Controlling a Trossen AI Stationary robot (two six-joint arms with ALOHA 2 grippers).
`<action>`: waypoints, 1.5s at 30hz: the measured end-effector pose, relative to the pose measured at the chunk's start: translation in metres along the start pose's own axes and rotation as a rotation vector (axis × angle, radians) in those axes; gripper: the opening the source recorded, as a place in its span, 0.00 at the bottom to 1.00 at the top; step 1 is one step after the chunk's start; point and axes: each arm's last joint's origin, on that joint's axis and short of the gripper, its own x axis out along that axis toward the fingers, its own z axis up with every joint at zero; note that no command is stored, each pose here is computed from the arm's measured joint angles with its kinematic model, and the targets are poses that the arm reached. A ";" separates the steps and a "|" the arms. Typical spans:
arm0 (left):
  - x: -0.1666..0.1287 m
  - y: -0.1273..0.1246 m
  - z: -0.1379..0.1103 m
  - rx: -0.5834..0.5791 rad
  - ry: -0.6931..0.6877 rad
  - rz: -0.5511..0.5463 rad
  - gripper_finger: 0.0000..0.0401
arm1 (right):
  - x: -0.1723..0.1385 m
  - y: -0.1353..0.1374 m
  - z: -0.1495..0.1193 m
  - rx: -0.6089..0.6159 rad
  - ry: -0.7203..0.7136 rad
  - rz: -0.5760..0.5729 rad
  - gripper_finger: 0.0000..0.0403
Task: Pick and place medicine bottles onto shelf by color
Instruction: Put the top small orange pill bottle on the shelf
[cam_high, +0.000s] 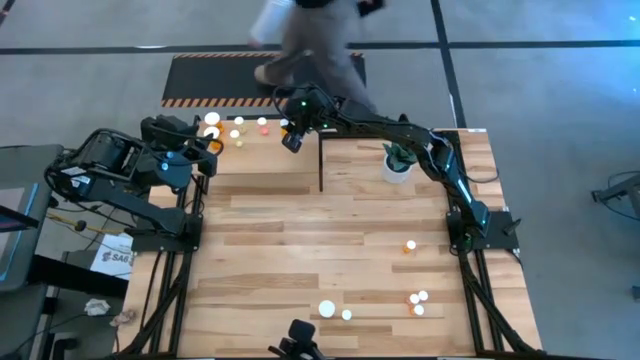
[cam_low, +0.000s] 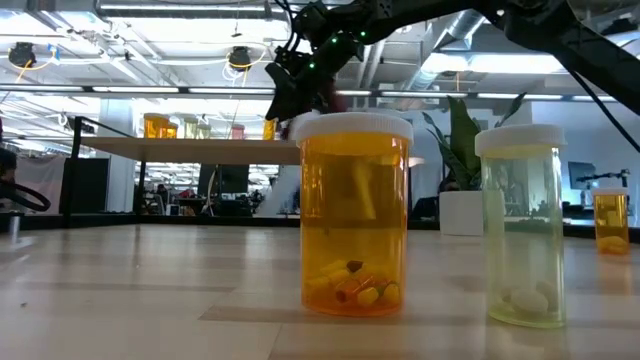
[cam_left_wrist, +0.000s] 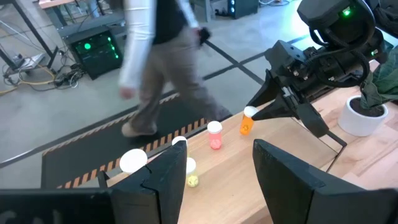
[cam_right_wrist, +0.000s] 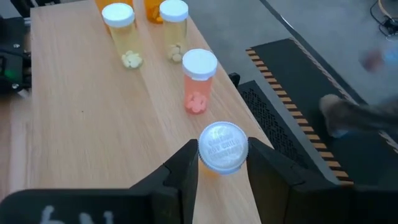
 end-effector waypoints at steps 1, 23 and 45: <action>0.000 0.000 0.000 0.000 0.000 0.000 0.43 | 0.000 0.000 0.000 -0.004 0.000 0.000 0.35; 0.000 0.000 0.000 -0.012 0.001 0.000 0.43 | 0.000 0.000 -0.001 -0.019 0.009 0.002 0.35; 0.000 0.000 0.000 -0.017 0.001 -0.001 0.43 | 0.000 0.000 -0.003 -0.010 0.035 0.003 0.36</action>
